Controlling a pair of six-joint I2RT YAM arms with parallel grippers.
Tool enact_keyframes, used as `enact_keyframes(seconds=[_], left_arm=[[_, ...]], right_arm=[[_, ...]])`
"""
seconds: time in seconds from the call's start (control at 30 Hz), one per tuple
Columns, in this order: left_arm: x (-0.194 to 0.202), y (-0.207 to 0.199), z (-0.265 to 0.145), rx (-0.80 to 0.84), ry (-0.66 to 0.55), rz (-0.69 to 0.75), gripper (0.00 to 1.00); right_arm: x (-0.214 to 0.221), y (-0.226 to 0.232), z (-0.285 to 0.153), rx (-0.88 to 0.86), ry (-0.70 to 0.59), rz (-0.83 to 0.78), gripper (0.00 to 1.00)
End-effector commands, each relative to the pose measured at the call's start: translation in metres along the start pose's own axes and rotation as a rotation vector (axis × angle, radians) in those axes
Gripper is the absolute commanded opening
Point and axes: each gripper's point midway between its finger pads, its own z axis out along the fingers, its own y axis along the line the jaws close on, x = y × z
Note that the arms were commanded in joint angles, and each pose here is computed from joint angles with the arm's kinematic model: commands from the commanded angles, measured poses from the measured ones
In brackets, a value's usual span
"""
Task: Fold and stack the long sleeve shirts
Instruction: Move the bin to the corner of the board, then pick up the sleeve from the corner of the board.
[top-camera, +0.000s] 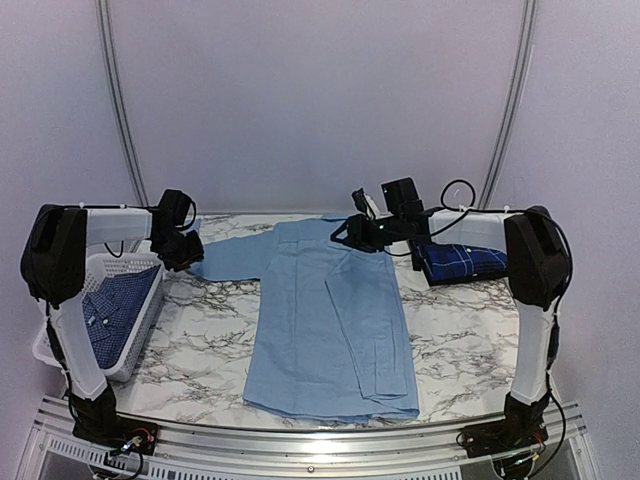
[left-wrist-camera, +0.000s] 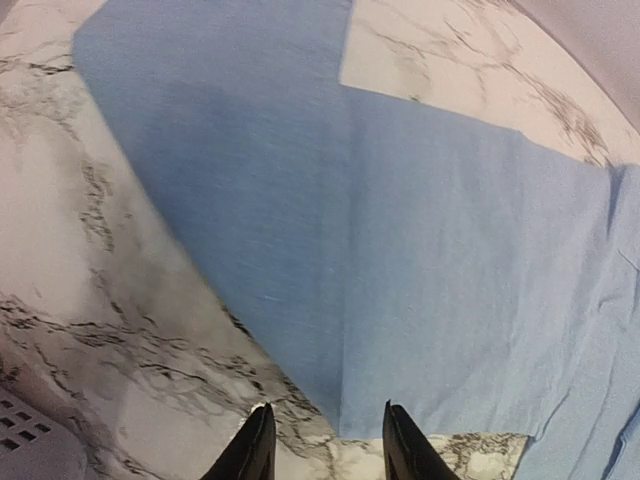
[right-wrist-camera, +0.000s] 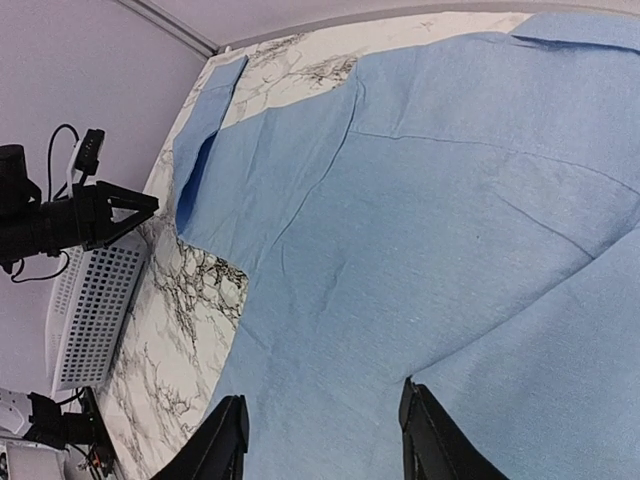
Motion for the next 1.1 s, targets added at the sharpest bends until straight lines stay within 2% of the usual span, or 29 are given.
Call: enact_keyframes(seconds=[0.0,0.17,0.33,0.57,0.83,1.07], left_arm=[[-0.021,0.017,-0.001,-0.099,-0.048,-0.03,0.39],[-0.039,0.001,-0.007,-0.103,-0.106,0.021,0.4],[-0.055,0.01,-0.012,-0.239,-0.197,0.079,0.41],[-0.069,0.013,0.017,-0.392,-0.206,0.172,0.46],[-0.084,0.012,0.051,-0.486,-0.206,0.239,0.48],[-0.09,0.016,0.061,-0.528,-0.215,0.25,0.45]], right_arm=[[-0.011,0.018,-0.01,-0.019,-0.042,-0.047,0.48],[-0.011,0.019,-0.015,-0.008,-0.046,-0.055,0.48],[-0.012,0.021,-0.016,-0.015,-0.046,-0.053,0.48],[-0.013,0.033,-0.021,-0.026,-0.047,-0.062,0.48],[-0.003,0.043,-0.034,-0.023,-0.044,-0.072,0.48],[0.004,0.043,-0.041,-0.007,-0.038,-0.072,0.49]])
